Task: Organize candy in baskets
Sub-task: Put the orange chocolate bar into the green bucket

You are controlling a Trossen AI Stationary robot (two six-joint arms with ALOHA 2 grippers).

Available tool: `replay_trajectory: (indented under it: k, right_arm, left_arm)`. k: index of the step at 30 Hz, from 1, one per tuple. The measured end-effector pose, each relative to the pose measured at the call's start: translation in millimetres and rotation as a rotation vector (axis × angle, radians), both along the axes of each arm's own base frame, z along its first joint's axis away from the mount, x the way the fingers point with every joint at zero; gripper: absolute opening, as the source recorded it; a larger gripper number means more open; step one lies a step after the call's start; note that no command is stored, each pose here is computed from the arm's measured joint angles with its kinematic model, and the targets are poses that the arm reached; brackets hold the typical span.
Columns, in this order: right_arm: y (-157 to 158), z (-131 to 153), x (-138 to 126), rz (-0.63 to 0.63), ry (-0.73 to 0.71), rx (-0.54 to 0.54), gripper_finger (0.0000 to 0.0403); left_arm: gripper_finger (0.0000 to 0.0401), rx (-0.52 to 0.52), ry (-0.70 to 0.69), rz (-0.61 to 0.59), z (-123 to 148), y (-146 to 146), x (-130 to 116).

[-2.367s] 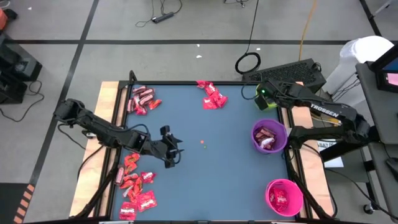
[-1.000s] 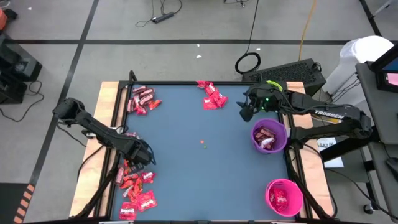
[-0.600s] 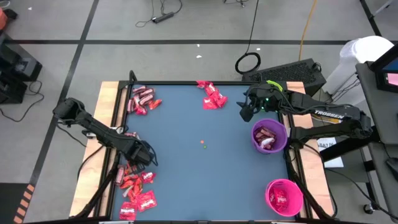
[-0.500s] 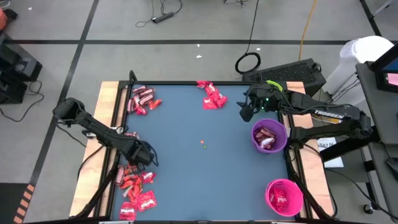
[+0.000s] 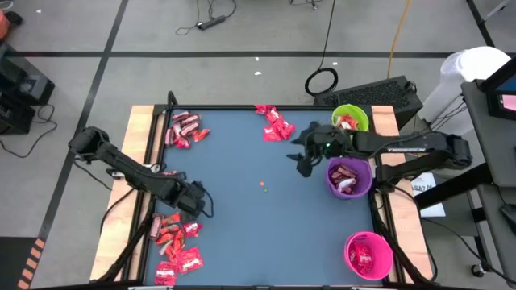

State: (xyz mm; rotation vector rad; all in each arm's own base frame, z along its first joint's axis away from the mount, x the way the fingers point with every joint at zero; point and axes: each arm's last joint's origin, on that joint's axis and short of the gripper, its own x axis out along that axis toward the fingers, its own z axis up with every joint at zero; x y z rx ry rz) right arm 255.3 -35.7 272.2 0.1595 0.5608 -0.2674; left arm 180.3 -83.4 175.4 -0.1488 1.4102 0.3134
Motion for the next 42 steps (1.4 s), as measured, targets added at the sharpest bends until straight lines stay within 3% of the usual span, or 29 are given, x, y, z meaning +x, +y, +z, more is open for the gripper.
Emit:
replay_trajectory:
  k: [6, 12, 17, 31, 39, 42]
  right_arm:
    - [17.0, -21.7, 34.8, 0.122, -0.045, 0.015, 0.0249]
    - [32.5, -44.7, 56.1, 0.177, -0.040, 0.015, 0.0249]
    - [43.8, -54.9, 70.5, 0.212, -0.098, 0.010, 0.0249]
    - [55.8, -71.6, 98.6, 0.263, -0.293, -0.056, 0.0249]
    - [56.2, -71.9, 106.5, 0.268, -0.407, -0.088, 0.0248]
    - [56.3, -75.1, 107.6, 0.268, -0.400, -0.088, 0.0230]
  left_arm:
    - [0.0015, 0.206, -0.339, -0.103, 13.1, -4.2, 27.5]
    - [0.0015, 0.275, -0.579, -0.215, 22.4, -7.4, 50.3]
    - [0.0015, 0.323, -0.725, -0.229, 33.0, -4.7, 64.2]
    - [0.0015, 0.358, -0.886, -0.135, 37.9, 7.3, 88.5]
    - [0.0015, 0.371, -0.879, -0.142, 32.8, 8.4, 93.2]
    - [0.0015, 0.371, -0.889, -0.135, 33.2, 9.2, 94.4]
